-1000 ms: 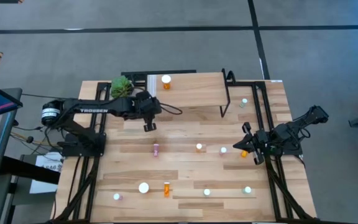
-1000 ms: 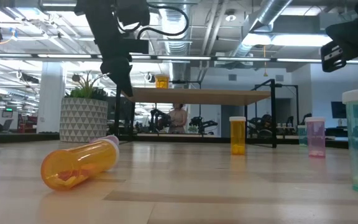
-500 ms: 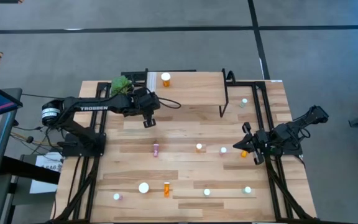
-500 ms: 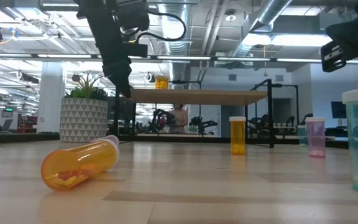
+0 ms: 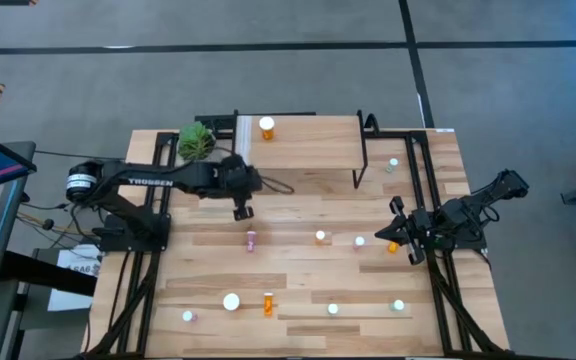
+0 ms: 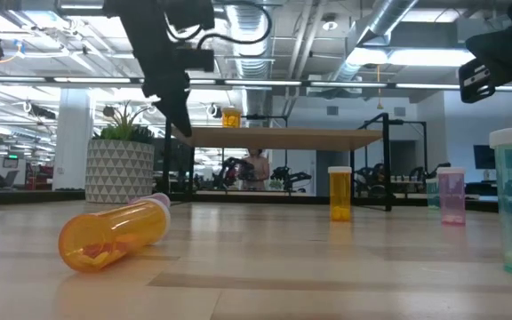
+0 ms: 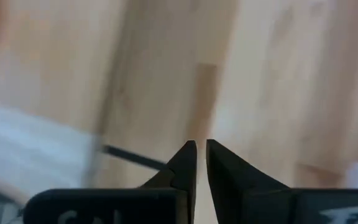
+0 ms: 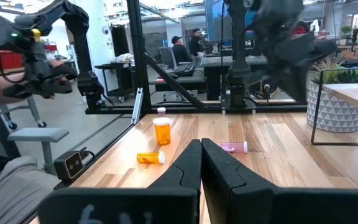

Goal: Pick and place medicine bottles onto shelf by color
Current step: Put the big orange pill bottle on the shelf aligned with the other big orange pill bottle

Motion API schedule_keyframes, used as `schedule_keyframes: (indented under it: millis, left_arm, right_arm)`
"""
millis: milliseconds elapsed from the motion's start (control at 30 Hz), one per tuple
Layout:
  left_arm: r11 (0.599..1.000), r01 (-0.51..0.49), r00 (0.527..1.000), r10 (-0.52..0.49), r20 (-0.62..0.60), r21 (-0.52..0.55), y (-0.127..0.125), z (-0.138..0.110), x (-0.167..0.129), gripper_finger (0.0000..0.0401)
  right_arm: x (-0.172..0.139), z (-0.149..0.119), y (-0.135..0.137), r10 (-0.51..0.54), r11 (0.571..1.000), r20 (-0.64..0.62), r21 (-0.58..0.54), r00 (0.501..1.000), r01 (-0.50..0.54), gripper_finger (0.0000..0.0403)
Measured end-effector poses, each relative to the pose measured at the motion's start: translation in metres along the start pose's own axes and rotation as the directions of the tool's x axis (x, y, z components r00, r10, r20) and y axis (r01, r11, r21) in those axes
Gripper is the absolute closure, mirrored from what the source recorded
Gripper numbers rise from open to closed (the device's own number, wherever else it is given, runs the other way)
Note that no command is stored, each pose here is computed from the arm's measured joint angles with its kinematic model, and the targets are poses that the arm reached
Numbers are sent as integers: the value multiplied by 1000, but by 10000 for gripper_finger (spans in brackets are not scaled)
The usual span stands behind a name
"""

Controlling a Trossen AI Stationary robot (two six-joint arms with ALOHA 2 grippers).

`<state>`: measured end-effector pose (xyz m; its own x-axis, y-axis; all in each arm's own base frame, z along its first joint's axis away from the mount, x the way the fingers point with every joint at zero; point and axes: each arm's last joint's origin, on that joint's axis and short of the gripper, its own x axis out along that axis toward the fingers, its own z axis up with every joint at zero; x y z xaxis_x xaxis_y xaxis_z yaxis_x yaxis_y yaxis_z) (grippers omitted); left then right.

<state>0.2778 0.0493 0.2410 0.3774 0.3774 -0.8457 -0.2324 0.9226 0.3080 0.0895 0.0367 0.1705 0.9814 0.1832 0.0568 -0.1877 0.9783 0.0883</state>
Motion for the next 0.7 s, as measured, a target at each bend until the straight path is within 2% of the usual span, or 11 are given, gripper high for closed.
schedule_keyframes:
  millis: [233, 333, 500, 700]
  left_arm:
    - [997, 78, 992, -80, 95, 27, -42, 6, -15, 375]
    - [985, 161, 973, -168, 160, 55, -58, 10, -22, 375]
    - [969, 229, 950, -243, 198, 87, -74, 10, -34, 375]
    - [904, 425, 889, -427, 167, 49, -89, 7, -45, 375]
  right_arm:
    - [0, 0, 0, 0, 1000, 0, 0, 1000, 0, 370]
    - [0, 0, 0, 0, 1000, 0, 0, 1000, 0, 370]
    - [0, 0, 0, 0, 1000, 0, 0, 1000, 0, 370]
    - [0, 0, 0, 0, 1000, 0, 0, 1000, 0, 370]
